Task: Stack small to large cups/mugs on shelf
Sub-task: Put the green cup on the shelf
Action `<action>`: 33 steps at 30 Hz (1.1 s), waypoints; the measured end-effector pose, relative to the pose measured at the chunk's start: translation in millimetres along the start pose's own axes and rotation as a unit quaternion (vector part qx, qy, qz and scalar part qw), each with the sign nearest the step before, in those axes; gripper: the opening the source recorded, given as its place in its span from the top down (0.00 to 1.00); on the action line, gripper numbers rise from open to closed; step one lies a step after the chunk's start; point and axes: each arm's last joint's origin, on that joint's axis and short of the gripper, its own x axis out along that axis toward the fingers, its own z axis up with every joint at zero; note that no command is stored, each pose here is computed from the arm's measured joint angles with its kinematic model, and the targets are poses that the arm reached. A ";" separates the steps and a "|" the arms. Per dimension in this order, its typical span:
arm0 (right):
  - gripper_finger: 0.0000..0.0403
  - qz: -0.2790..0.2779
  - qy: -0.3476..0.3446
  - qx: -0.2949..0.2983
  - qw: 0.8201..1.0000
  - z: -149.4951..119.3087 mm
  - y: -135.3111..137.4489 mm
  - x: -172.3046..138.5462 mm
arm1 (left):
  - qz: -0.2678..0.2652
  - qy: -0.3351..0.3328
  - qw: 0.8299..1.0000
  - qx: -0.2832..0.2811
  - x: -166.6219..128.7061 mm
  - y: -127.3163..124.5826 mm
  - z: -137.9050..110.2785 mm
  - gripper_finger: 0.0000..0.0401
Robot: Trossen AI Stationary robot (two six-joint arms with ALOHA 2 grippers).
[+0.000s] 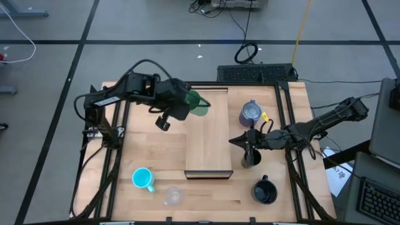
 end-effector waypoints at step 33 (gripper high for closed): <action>1.00 -0.004 0.016 -0.009 1.000 -1.5 -4.2 -7.1 | -0.078 0.088 0.993 -0.031 87.6 49.5 -34.2 0.99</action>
